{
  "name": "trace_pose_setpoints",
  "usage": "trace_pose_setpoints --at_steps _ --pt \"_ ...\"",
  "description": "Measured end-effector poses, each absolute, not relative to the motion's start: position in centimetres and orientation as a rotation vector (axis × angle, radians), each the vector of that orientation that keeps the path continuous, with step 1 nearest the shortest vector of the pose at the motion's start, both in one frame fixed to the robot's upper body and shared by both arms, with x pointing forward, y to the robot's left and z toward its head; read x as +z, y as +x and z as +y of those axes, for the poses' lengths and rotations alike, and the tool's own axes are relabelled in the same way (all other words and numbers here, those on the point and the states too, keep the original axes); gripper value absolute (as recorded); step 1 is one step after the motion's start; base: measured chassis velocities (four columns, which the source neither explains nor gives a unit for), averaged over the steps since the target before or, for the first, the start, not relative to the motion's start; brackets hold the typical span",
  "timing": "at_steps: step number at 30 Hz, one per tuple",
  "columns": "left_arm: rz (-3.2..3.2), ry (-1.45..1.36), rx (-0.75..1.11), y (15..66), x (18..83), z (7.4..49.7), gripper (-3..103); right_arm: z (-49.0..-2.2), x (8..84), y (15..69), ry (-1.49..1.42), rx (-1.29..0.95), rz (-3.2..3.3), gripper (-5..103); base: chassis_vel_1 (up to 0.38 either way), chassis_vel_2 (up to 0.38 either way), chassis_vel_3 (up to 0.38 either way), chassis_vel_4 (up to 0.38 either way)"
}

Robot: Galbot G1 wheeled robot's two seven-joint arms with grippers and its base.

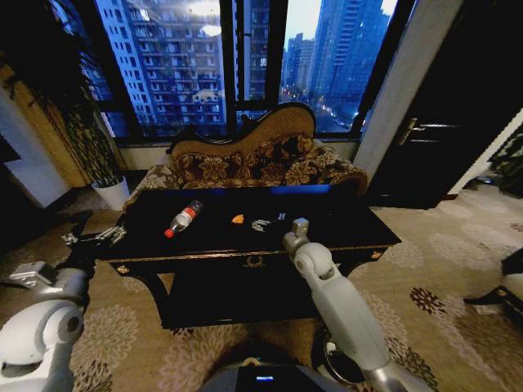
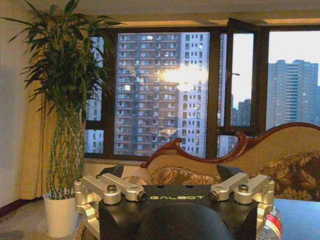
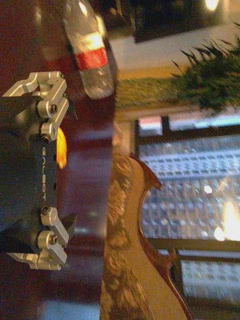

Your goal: Move to the front of the table and place the trash on the table into the trash bin.

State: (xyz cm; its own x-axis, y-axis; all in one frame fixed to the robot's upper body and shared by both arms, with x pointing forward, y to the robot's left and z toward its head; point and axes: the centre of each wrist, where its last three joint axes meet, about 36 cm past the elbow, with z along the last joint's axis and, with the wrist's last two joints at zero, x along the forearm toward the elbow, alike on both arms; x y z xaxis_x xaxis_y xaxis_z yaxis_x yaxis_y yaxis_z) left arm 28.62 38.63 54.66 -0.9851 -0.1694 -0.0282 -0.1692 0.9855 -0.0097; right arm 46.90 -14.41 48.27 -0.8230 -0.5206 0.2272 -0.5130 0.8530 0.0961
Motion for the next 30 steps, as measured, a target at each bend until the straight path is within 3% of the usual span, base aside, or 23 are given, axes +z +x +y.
trace_pose_setpoints --at_steps 14,30 --pt "3.102 -0.292 -0.003 27.6 54.8 38.2 100 -12.4 48.1 51.5 0.748 0.075 -2.691 100 0.000 0.000 0.000 0.000" --pt "3.100 -0.295 -0.014 27.5 54.5 38.1 100 -11.8 48.0 51.3 0.781 -0.004 -2.616 100 0.000 0.000 0.000 0.000"
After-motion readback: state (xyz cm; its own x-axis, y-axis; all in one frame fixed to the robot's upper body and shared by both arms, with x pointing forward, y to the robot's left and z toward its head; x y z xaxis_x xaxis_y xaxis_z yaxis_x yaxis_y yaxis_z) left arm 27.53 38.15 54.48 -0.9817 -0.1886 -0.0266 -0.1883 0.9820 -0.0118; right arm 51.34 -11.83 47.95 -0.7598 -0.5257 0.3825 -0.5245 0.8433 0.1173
